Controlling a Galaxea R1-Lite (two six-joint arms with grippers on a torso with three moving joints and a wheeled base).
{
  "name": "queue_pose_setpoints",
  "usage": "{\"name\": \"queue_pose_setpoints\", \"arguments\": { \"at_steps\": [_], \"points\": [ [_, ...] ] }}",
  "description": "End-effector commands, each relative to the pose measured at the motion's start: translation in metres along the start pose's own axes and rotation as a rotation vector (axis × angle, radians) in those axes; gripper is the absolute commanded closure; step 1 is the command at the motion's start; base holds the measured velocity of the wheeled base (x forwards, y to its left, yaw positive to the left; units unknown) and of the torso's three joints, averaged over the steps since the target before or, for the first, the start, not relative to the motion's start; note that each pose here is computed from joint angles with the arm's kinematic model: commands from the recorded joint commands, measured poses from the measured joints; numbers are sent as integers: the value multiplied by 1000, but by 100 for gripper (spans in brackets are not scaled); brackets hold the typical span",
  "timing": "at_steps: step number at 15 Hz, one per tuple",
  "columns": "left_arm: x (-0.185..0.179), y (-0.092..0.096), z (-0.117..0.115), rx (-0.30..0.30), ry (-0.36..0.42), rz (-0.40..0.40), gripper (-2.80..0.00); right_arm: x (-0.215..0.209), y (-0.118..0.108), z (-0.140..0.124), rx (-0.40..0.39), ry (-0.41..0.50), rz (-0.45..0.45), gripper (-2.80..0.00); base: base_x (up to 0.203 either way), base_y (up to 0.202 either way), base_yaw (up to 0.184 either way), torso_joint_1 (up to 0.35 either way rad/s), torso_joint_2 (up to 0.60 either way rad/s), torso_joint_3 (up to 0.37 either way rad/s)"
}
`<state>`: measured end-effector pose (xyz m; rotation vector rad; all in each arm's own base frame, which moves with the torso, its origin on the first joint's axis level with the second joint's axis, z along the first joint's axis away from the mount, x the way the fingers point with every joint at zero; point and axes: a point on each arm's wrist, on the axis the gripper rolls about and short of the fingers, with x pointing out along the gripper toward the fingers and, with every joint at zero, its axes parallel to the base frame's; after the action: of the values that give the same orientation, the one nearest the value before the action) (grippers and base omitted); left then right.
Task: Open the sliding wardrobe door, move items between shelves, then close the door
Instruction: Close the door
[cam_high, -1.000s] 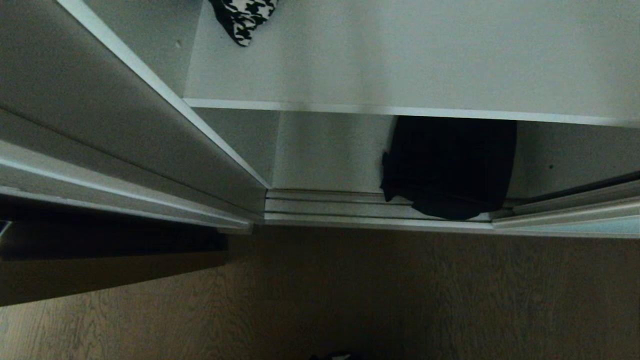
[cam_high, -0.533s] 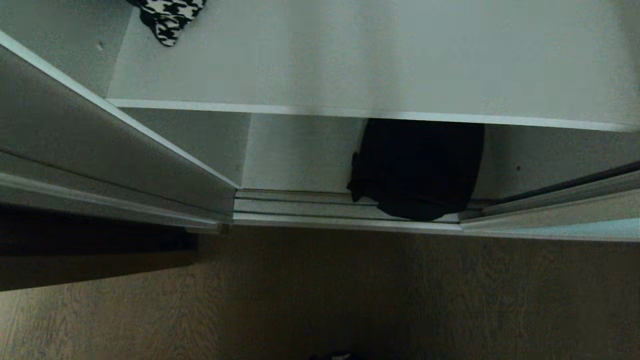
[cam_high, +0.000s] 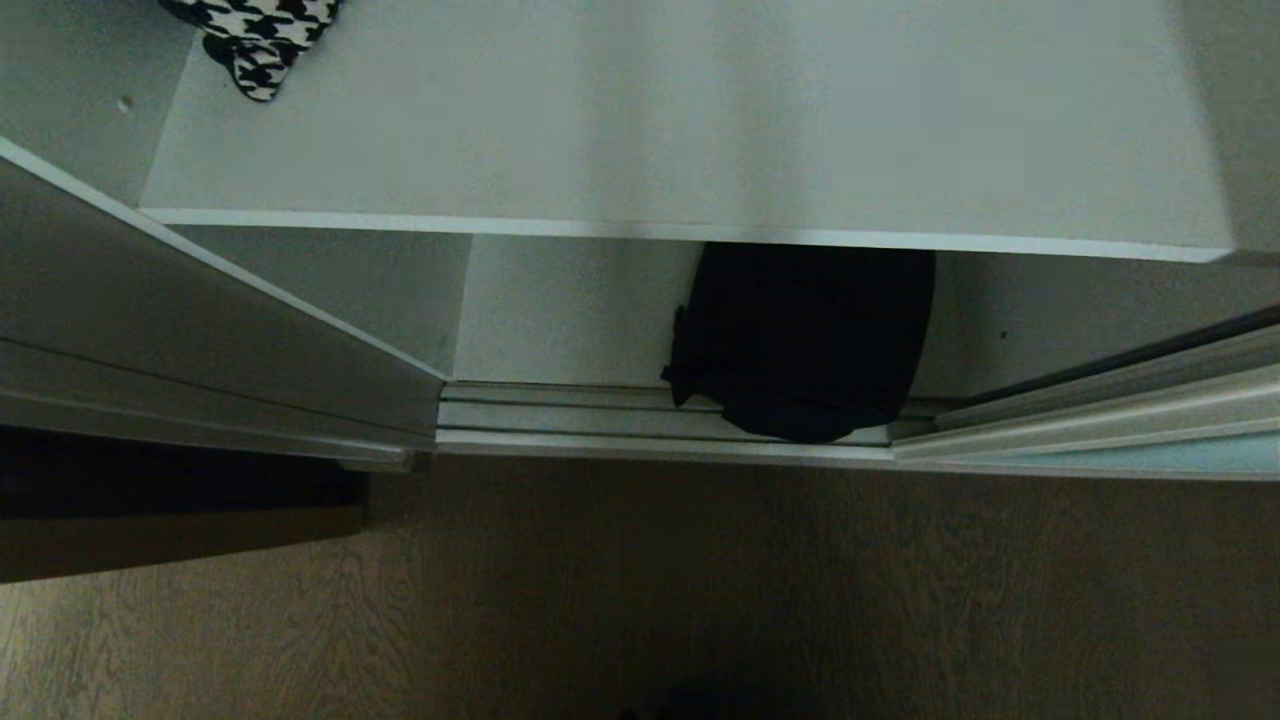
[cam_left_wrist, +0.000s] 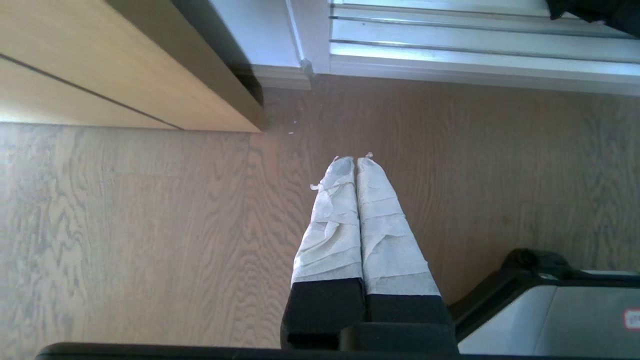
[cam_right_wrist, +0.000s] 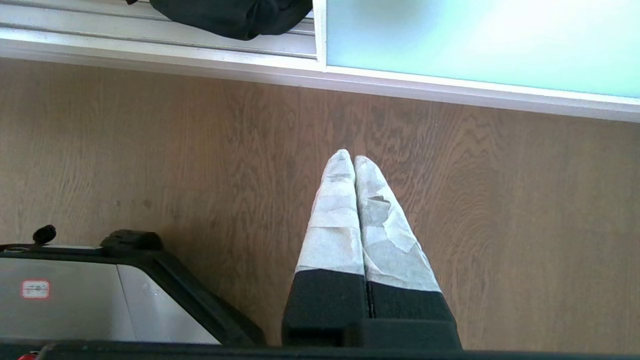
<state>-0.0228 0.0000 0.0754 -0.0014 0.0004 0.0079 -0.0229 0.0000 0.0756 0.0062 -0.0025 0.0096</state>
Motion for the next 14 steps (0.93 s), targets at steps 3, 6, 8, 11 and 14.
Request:
{"name": "queue_pose_setpoints", "arguments": {
  "at_steps": [3,6,8,11,14],
  "points": [
    [0,0,0,-2,1,0,0,0,0,0,0,1,1,0,0,0,0,0,-1,24],
    [0,0,0,-2,1,0,0,0,0,0,0,1,1,0,0,0,0,4,3,158],
    [0,0,0,-3,1,0,0,0,0,0,0,2,1,0,0,0,0,2,-1,194],
    [0,0,0,-3,1,0,0,0,0,0,0,1,1,0,0,0,0,6,0,205],
    [0,0,0,-4,1,0,0,0,0,0,0,1,1,0,0,0,0,1,2,204]
  ]
}}
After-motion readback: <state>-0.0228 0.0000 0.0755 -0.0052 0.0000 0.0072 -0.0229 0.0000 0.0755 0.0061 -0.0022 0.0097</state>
